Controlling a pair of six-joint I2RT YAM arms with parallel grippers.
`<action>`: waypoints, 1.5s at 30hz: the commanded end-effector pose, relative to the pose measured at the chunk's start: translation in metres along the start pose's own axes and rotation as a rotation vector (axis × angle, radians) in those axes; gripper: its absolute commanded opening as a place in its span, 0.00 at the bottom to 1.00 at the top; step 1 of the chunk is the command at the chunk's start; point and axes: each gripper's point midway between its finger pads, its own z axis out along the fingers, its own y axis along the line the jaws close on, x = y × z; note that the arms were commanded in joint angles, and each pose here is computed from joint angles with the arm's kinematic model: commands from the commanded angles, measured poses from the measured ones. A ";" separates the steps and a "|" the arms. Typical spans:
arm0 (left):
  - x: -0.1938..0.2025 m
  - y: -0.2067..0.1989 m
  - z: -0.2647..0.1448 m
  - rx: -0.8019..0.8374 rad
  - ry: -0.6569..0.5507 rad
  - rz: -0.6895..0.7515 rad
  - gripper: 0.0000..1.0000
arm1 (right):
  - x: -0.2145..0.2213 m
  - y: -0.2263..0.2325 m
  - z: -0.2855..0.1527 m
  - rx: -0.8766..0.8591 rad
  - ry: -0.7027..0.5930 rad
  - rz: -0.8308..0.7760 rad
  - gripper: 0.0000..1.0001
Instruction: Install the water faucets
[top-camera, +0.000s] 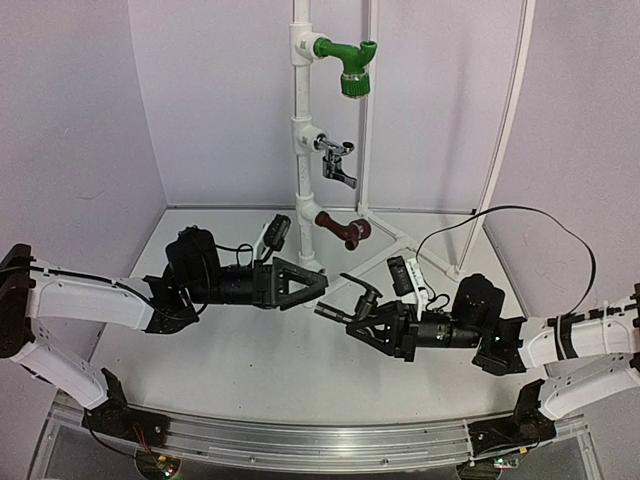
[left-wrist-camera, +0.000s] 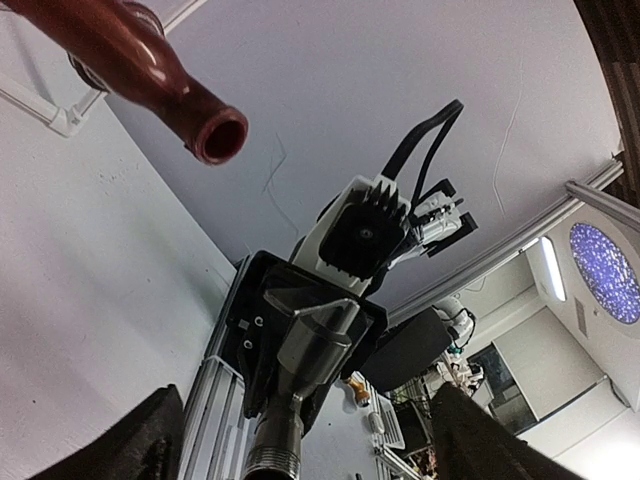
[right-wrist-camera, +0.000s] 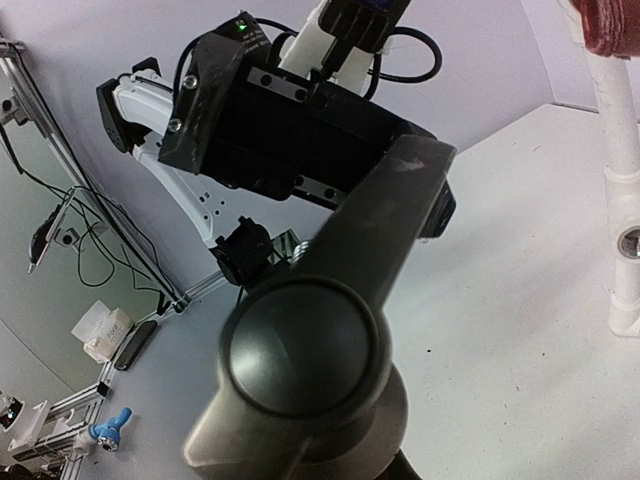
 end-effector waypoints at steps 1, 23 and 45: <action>0.010 -0.014 0.018 0.052 0.078 0.044 0.80 | -0.041 0.015 0.002 -0.018 -0.102 -0.072 0.00; -0.007 0.047 -0.013 -0.431 -0.069 0.238 0.00 | -0.016 -0.045 0.004 0.305 0.027 0.110 0.66; 0.033 0.069 0.054 -0.604 0.114 0.446 0.00 | -0.030 -0.072 -0.022 0.496 0.140 0.258 0.75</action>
